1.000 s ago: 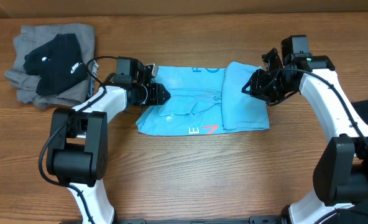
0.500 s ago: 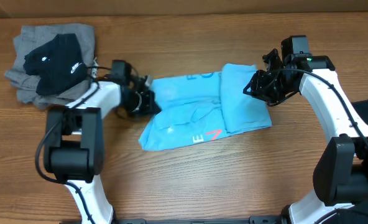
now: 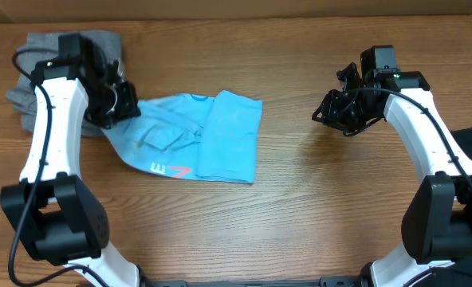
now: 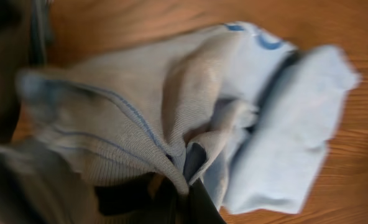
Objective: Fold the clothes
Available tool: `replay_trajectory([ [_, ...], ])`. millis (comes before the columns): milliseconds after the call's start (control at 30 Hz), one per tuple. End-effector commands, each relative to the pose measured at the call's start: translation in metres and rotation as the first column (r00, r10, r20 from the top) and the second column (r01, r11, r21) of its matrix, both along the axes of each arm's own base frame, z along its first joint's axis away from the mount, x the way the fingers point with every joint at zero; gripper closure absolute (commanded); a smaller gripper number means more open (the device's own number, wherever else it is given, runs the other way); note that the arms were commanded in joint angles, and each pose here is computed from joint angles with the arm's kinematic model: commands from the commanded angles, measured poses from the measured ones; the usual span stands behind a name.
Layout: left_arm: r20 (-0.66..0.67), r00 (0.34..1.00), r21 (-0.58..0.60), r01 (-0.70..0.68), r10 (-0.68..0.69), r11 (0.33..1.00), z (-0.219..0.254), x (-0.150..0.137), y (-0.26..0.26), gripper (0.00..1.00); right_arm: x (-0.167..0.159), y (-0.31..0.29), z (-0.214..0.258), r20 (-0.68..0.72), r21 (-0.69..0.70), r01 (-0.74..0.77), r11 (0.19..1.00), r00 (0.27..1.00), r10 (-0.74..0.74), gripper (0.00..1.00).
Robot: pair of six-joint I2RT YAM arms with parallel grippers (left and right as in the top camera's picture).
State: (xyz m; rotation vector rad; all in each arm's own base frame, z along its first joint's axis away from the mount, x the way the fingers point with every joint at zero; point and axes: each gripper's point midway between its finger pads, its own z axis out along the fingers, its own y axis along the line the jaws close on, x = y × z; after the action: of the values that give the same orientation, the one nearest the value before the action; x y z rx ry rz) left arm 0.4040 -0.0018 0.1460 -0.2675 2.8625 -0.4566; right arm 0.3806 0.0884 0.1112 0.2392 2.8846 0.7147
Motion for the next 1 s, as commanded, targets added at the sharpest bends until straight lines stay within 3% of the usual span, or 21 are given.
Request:
replay_trajectory([
  [0, 0.047, 0.994, 0.014, 0.098, -0.099, 0.995, 0.015, 0.005, -0.045, 0.96, 0.000, -0.001, 0.001, 0.011, -0.003, -0.005, 1.000, 1.000, 0.005, 0.65],
  [167, 0.098, 0.968, 0.026, 0.228, -0.230, 0.973, 0.019, 0.005, -0.124, 0.96, 0.000, -0.001, 0.001, 0.011, -0.004, -0.005, 1.000, 1.000, 0.005, 0.65],
  [433, 0.084, 0.934, 0.200, 0.326, -0.348, 0.924, 0.003, -0.023, -0.208, 0.95, 0.000, -0.001, 0.001, 0.011, -0.003, -0.005, 1.000, 1.000, 0.005, 0.65],
  [500, 0.062, 0.929, 0.221, 0.343, -0.364, 0.913, -0.008, -0.029, -0.221, 0.89, 0.000, -0.001, 0.001, 0.011, -0.004, -0.005, 1.000, 1.000, 0.005, 0.65],
  [600, 0.024, 0.922, 0.235, 0.370, -0.386, 0.899, -0.027, -0.034, -0.234, 0.55, 0.000, -0.001, 0.001, 0.010, -0.004, -0.005, 1.000, 1.000, 0.005, 0.65],
  [733, -0.008, 0.920, 0.239, 0.382, -0.391, 0.893, -0.039, -0.036, -0.236, 0.43, 0.000, -0.001, 0.001, 0.009, -0.003, -0.006, 1.000, 1.000, 0.006, 0.64],
  [967, 0.041, 0.952, 0.262, 0.282, -0.303, 0.923, 0.011, -0.014, -0.198, 0.39, -0.001, 0.002, 0.001, 0.016, -0.002, -0.026, 1.000, 1.000, 0.026, 0.60],
])
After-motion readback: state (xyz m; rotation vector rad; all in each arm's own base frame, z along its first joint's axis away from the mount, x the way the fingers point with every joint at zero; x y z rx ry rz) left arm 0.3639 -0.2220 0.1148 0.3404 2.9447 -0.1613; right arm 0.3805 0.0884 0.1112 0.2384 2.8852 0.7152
